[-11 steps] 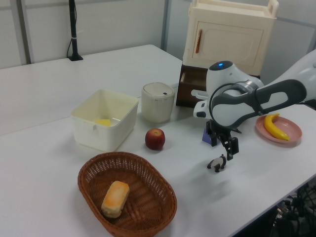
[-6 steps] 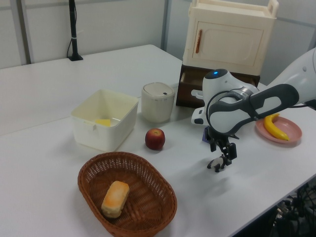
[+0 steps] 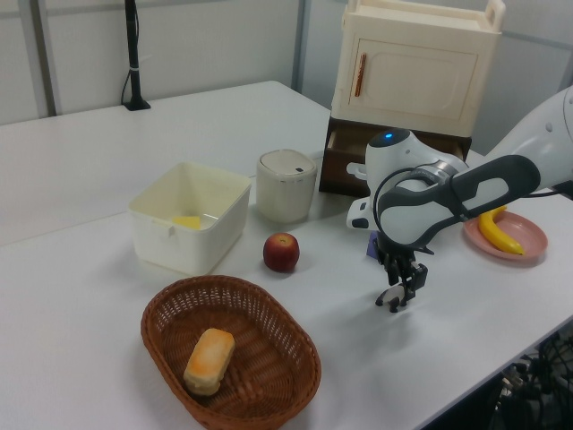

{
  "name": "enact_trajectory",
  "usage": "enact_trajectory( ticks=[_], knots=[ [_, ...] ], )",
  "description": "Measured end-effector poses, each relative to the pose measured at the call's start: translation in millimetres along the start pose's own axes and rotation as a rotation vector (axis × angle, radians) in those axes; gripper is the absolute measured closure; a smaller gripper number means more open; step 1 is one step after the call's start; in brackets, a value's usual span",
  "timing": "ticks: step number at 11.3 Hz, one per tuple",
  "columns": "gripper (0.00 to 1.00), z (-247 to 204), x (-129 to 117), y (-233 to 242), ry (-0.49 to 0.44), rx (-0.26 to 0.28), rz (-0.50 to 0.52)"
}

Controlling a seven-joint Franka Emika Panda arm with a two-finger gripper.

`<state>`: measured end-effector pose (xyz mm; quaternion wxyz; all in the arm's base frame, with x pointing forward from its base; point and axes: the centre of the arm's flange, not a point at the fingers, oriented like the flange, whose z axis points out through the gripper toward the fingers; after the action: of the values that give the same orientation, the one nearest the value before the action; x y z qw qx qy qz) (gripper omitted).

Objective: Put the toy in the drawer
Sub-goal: 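Close the gripper on the panda toy and lift it, then carry the held panda toy over the open wooden drawer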

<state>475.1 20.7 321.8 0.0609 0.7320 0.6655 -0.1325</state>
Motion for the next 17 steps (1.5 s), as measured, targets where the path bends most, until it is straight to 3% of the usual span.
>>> enact_trajectory(
  ticks=[4, 9, 11, 14, 17],
  knots=[
    [0.59, 5, 1, 2, -0.028, 0.000, -0.024],
    [0.59, 4, 1, 3, -0.030, -0.003, -0.003],
    [0.59, -8, 0, 13, -0.023, -0.032, 0.086],
    [0.59, -53, 2, 38, 0.016, -0.128, 0.331],
    [0.59, -102, 7, 60, 0.131, -0.175, 0.556]
  ],
)
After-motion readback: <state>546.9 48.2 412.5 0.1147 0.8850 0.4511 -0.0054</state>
